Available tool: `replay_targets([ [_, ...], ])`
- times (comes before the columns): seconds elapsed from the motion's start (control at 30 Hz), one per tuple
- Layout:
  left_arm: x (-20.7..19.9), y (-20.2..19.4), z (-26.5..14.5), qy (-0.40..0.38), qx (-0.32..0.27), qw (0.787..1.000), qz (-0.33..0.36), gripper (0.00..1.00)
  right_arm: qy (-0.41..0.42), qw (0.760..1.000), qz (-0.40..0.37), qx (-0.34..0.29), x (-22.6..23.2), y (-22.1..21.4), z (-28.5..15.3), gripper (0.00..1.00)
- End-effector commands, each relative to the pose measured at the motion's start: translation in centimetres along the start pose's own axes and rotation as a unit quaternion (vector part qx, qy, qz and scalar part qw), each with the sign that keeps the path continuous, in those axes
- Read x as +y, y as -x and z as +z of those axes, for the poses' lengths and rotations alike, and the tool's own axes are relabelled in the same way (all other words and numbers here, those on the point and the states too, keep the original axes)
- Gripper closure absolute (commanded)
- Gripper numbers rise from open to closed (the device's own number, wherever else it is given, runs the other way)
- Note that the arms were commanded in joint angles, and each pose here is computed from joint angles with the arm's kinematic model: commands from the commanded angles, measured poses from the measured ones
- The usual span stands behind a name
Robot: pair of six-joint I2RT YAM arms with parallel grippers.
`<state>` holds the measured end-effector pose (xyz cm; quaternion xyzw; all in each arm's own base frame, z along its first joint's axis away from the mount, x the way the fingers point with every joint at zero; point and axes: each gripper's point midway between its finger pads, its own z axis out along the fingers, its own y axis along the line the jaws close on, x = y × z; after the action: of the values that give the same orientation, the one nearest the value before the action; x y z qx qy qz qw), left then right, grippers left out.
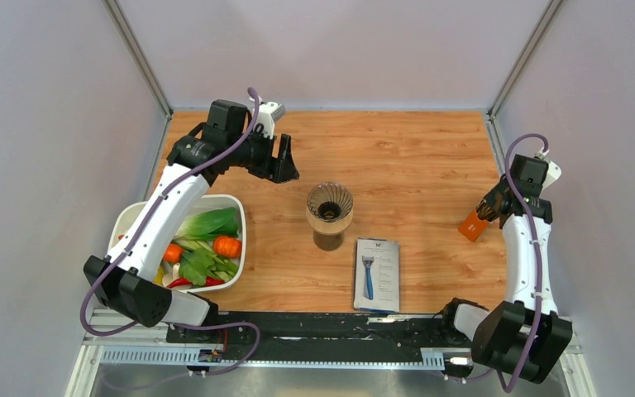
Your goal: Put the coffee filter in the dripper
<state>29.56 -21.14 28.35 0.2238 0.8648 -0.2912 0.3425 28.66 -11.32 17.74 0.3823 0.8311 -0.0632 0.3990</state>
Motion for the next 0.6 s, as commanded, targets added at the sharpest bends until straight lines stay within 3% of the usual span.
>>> replay_targets([
  [0.0, -0.7, 1.5, -0.8, -0.007, -0.021, 1.000, 0.005, 0.21, 0.036, 0.998, 0.019, -0.048, 1.6, 3.4, -1.9, 1.00],
  [0.57, -0.8, 2.1, -0.7, -0.010, -0.026, 1.000, 0.006, 0.21, 0.091, 0.990, 0.010, -0.109, 3.5, 7.4, -6.4, 1.00],
])
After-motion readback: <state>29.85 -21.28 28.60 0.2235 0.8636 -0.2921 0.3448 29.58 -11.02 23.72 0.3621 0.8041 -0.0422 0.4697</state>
